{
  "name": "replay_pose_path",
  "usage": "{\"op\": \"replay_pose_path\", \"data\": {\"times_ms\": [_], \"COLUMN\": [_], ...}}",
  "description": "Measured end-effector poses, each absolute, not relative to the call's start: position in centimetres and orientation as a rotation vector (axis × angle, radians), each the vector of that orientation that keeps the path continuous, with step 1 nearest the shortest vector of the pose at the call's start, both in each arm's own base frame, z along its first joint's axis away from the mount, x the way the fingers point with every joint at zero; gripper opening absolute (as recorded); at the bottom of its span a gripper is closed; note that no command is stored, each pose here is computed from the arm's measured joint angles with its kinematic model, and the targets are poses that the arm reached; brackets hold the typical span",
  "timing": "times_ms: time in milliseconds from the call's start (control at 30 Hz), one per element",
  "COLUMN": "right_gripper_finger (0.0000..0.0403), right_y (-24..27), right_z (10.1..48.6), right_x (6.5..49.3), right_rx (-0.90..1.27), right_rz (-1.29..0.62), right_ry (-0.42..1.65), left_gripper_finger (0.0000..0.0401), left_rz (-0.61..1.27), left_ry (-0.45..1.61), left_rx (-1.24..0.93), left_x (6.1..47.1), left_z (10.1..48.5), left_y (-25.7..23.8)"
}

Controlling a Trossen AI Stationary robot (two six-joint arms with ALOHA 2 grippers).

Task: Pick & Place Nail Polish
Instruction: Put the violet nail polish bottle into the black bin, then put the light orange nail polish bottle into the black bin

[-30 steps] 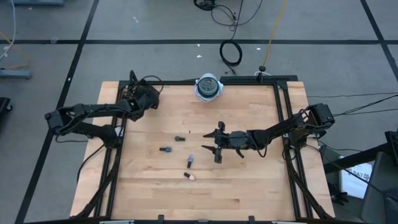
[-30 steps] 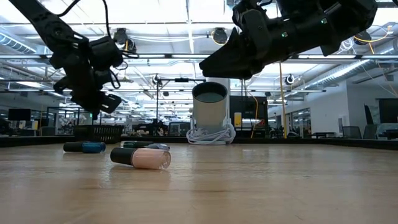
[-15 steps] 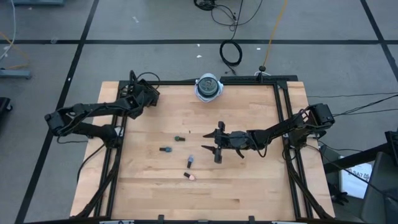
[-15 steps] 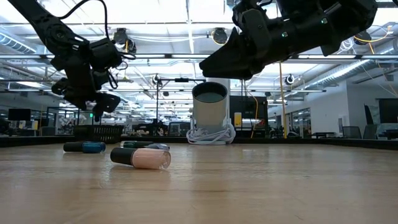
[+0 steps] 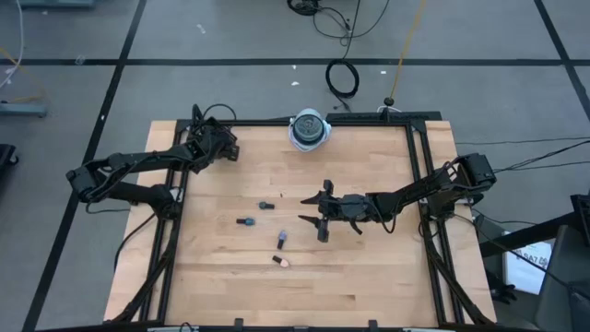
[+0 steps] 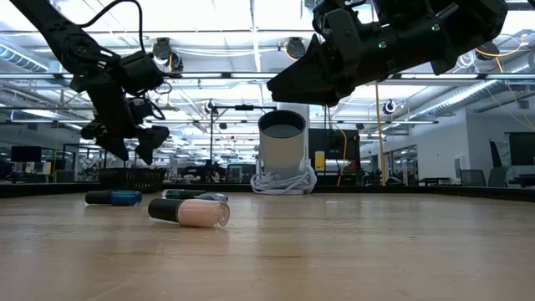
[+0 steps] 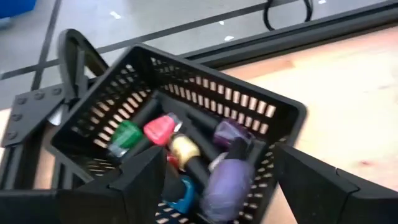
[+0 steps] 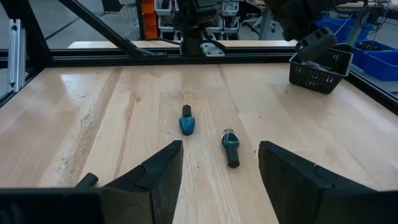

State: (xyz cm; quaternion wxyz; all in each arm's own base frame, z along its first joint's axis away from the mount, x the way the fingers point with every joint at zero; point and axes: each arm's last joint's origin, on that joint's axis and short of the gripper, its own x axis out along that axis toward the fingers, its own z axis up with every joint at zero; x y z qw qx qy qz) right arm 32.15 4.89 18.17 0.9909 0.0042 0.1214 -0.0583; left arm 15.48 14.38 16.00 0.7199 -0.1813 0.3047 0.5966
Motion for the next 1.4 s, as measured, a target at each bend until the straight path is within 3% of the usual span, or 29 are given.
{"op": "replay_pose_path", "data": {"times_ms": [367, 633, 800, 1000, 1233, 1400], "right_gripper_finger": [0.0196, 0.0196, 0.0196, 0.0196, 0.0200, 0.0219], "right_y": [4.9, 5.0, 6.8, 9.8, 12.4, 14.3], "right_z": [18.2, 18.1, 17.8, 17.7, 15.9, 14.7], "right_x": [32.2, 32.2, 32.1, 34.8, 39.2, 41.1], "right_rx": [0.017, 0.016, -0.049, -0.053, -0.088, -0.024], "right_rz": [-0.115, -0.113, 0.022, 0.071, -0.007, 0.006], "right_ry": [0.243, 0.245, 0.262, 0.297, 0.599, 0.684], "left_gripper_finger": [0.0280, 0.0278, 0.0278, 0.0278, 0.0278, 0.0278], "left_rz": [1.403, 1.250, 1.189, 1.115, 0.672, 0.347], "left_ry": [0.690, 0.699, 0.688, 0.641, 0.533, 0.351], "left_rx": [-0.385, -0.389, -0.382, -0.369, -0.321, -0.280], "left_x": [14.8, 15.6, 16.1, 17.0, 19.1, 20.3], "left_z": [15.9, 16.0, 16.1, 16.5, 18.1, 20.6], "left_y": [14.8, 14.4, 14.1, 13.7, 12.2, 10.4]}}
